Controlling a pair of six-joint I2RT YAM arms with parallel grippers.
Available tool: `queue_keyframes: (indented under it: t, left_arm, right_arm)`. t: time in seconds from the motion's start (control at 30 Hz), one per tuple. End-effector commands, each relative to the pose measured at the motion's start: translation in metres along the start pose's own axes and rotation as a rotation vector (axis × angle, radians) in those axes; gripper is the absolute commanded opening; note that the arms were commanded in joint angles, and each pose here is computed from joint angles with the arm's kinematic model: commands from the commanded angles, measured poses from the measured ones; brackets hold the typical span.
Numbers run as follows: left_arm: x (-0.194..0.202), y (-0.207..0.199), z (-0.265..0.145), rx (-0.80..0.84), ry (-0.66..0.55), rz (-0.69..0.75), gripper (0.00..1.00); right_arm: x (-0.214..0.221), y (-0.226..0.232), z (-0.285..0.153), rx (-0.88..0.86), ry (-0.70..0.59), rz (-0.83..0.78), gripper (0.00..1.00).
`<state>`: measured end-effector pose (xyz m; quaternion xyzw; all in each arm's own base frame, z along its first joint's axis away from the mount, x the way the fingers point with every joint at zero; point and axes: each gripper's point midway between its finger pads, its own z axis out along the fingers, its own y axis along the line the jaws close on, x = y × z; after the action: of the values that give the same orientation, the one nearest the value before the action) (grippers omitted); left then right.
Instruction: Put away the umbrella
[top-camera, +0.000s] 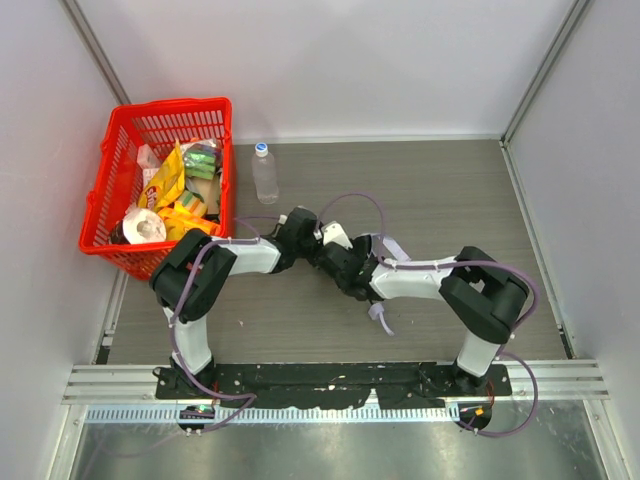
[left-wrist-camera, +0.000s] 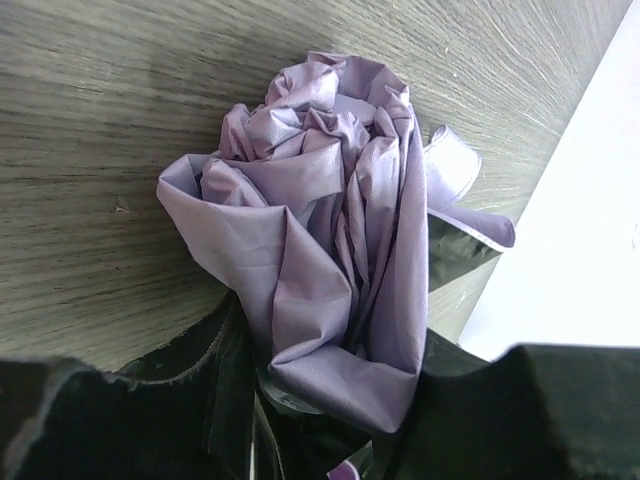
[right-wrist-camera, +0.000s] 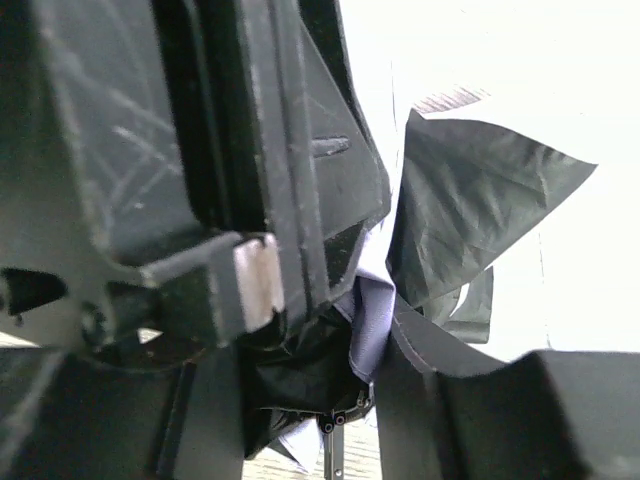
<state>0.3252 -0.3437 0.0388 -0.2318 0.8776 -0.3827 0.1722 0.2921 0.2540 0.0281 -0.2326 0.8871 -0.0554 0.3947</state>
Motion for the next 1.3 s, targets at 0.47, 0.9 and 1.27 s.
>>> queue_keyframes:
  t: [0.47, 0.9, 1.27]
  left_arm:
    - [-0.015, -0.015, -0.039, -0.07, -0.081, 0.309, 0.65]
    - [-0.034, -0.062, -0.116, 0.178, -0.274, 0.552, 0.74]
    - [-0.031, -0.056, -0.106, 0.172, -0.246, 0.722, 0.61]
  right_arm:
    - [0.07, 0.0, 0.023, -0.244, 0.093, 0.264, 0.01]
    - [0.055, -0.02, 0.004, -0.34, -0.02, 0.457, 0.01]
    - [0.01, -0.031, -0.032, -0.496, -0.128, 0.596, 0.01]
